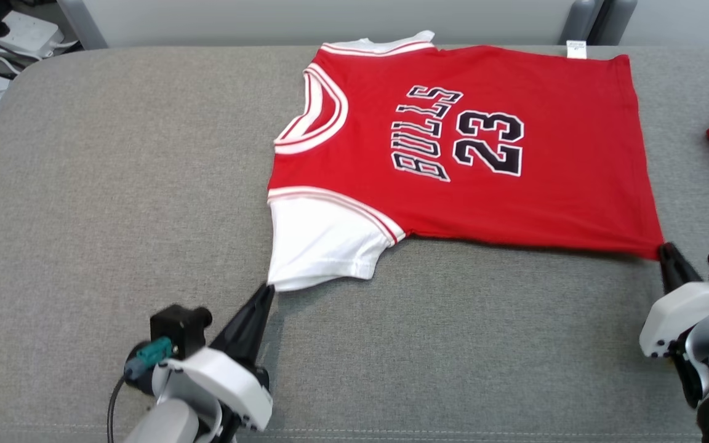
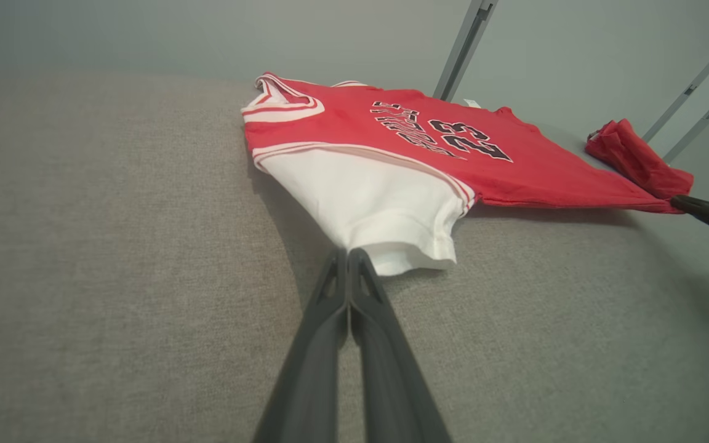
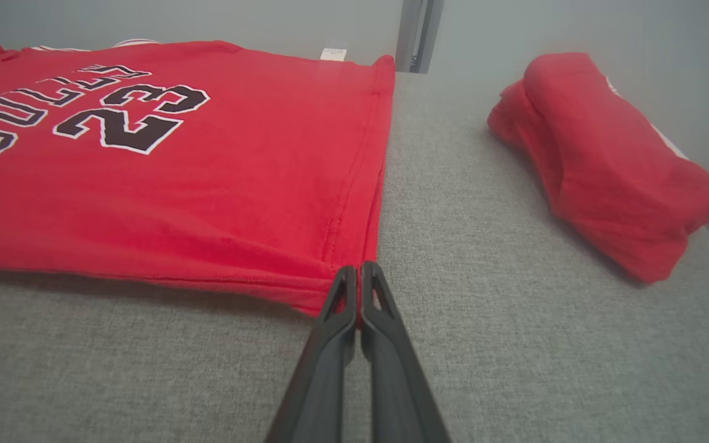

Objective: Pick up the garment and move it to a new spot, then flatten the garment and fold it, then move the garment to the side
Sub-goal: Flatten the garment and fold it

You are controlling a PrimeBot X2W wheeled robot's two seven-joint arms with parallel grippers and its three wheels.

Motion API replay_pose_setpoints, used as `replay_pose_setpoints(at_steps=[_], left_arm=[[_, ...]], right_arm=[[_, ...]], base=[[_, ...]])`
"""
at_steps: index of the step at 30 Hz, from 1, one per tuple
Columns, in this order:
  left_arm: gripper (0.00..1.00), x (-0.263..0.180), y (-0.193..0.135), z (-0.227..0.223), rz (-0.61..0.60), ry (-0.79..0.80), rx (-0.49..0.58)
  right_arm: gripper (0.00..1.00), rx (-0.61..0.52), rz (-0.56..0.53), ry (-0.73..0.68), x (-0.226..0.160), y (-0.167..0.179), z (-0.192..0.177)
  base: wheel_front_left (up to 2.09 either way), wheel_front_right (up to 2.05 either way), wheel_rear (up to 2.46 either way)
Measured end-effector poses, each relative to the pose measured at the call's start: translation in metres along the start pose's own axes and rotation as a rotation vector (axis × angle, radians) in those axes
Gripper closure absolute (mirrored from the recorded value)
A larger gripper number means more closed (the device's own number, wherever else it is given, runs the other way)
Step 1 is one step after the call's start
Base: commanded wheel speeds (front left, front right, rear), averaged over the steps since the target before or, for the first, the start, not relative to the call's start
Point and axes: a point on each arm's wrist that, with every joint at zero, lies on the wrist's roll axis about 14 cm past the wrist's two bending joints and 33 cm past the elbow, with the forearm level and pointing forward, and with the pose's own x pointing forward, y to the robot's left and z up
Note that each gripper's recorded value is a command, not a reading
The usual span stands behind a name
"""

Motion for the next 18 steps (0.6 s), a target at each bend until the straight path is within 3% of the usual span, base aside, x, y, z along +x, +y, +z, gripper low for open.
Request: replay_pose_setpoints(at_steps=[6, 11, 18], left_arm=[[1.00, -0.027, -0.007, -0.029, 0.020, 0.083, -0.043], [1.00, -0.052, -0.024, -0.048, -0.013, 0.167, -0.091], [1.00, -0.077, -0.023, -0.049, 0.003, 0.224, -0.088]], right_arm=[[1.00, 0.024, 0.035, 0.049, -0.019, 0.009, -0.020], [1.00, 0.027, 0.028, 0.060, -0.033, -0.003, -0.029], [1.00, -0.003, 0.039, 0.082, -0.037, -0.011, -0.037]], base=[[0.00, 0.00, 0.00], [0.00, 0.00, 0.00], [0.00, 0.00, 0.00]])
